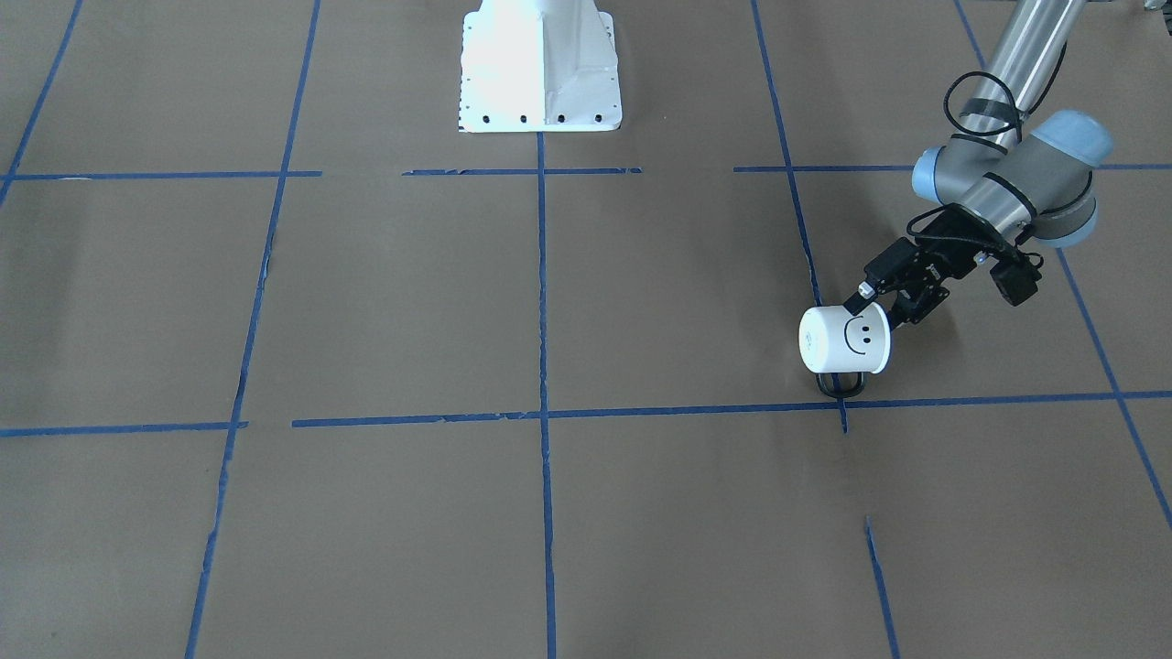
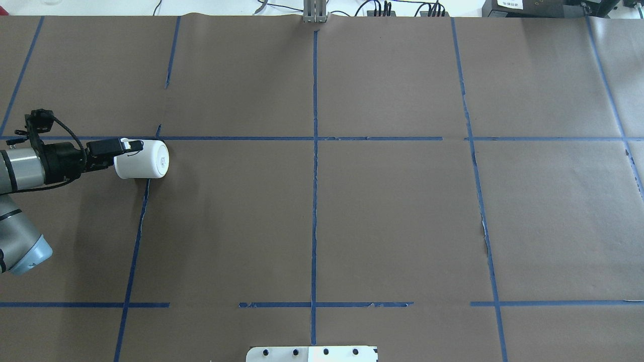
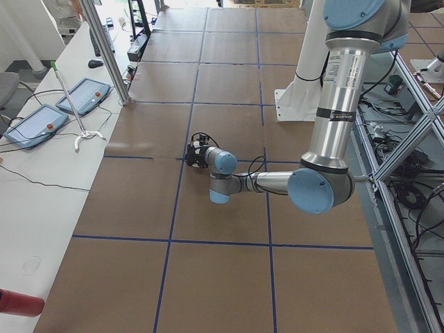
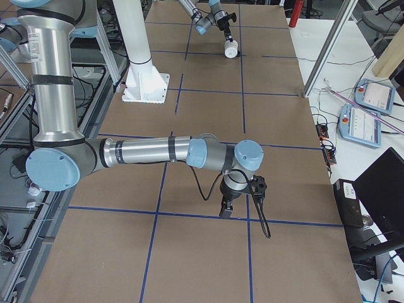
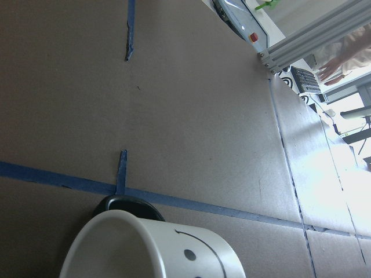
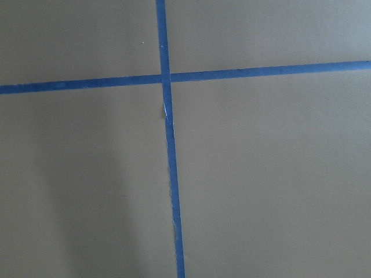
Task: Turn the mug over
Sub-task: 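Close the left gripper on the mug rim and lift it, then carry the mug toward the table centre with the left gripper, rotating it upright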
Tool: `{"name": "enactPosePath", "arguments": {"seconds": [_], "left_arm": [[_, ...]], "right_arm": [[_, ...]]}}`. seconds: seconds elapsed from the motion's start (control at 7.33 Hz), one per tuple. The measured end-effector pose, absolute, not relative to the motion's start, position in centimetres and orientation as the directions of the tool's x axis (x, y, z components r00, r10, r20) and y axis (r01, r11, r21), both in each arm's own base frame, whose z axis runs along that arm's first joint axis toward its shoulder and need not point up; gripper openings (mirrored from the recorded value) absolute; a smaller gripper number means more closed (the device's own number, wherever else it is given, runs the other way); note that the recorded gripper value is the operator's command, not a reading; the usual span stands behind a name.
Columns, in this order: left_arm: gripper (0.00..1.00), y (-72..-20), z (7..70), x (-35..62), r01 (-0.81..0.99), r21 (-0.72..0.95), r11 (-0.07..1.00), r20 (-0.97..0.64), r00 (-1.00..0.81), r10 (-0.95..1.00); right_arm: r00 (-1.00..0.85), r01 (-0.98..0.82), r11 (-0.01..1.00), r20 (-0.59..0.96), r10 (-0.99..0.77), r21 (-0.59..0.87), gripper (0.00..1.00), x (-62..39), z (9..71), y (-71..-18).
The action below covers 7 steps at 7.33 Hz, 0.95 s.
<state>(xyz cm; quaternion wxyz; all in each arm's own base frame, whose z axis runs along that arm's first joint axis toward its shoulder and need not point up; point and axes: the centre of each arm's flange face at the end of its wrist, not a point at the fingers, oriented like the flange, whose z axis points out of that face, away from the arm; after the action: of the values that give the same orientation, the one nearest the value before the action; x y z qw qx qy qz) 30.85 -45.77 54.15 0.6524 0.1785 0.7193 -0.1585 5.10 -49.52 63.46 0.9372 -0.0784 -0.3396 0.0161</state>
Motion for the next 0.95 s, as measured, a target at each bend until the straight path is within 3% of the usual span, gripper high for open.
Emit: {"name": "enactPosePath", "arguments": {"seconds": [0.41,0.95], "left_arm": [[0.00,-46.1,52.5,31.7,0.409,-0.063,0.911,-0.990,-0.141,-0.005],[0.00,-50.5,43.3,34.2,0.383,-0.164,0.909,-0.955,-0.294,-0.049]], "right_arm": [[0.769,0.023,0.987,0.634,0.083,-0.158,1.00,5.1,63.5,-49.5],[0.769,0.023,0.987,0.634,0.084,-0.158,1.00,5.1,63.5,-49.5]]}}
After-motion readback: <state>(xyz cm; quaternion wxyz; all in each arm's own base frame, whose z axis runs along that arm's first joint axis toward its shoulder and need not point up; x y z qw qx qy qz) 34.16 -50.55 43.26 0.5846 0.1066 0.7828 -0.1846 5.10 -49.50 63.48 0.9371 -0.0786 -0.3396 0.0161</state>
